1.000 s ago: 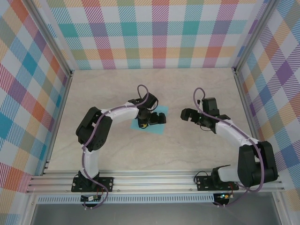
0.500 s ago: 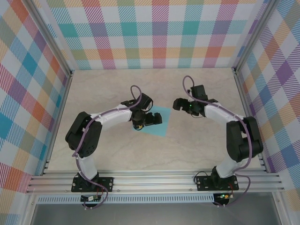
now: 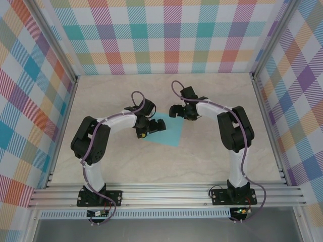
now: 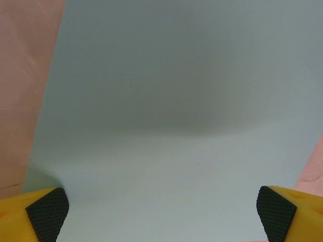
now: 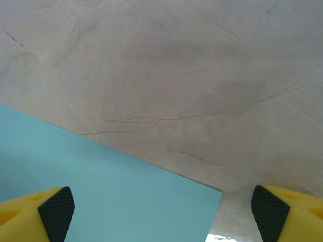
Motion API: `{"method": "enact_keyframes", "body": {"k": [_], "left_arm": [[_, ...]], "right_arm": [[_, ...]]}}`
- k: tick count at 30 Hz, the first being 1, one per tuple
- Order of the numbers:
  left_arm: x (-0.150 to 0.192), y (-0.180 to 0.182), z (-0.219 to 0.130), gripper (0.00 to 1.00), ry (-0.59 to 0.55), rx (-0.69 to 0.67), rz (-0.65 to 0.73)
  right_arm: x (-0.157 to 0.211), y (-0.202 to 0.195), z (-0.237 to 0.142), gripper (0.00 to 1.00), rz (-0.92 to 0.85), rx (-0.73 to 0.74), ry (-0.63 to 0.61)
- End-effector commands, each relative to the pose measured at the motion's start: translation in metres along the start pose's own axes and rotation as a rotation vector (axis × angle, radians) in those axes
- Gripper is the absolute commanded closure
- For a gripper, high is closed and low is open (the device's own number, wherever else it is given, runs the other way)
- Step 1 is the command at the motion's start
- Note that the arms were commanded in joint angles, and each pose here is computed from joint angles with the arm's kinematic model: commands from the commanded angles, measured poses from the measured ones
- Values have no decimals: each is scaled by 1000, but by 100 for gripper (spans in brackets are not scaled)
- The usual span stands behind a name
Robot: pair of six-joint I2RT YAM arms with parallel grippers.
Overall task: Fold a paper plane with a square sheet of paper (fold left side to right side)
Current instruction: Pick up the square sheet of paper from the center of the table.
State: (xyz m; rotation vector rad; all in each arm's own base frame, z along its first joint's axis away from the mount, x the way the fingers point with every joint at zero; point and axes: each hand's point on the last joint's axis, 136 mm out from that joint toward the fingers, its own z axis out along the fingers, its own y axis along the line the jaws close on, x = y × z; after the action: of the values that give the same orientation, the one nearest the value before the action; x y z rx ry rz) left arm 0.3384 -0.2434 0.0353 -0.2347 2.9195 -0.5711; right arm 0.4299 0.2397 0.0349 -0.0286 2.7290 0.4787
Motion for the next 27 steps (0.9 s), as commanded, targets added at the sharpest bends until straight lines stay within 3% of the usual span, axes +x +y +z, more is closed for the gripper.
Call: {"method": "enact_keyframes", "body": {"k": [1,5,16,22,27], "left_arm": [[17,19,13,0,66,-48,-23],[19,18,16,2,76,-38,-28],[21,17,17,5,76,-21,-37],[16,10,4,6,37,6,-13],[4,7,-31,4,-53,39,16]], "right_arm": [[22,6,10,8,7,6,92],[40,19,15,15,1,-26,152],[83,49,16,23,-48,-72,237],[79,52,8,43,-84,-86,216],[63,62,-12,65,-117,-151,153]]}}
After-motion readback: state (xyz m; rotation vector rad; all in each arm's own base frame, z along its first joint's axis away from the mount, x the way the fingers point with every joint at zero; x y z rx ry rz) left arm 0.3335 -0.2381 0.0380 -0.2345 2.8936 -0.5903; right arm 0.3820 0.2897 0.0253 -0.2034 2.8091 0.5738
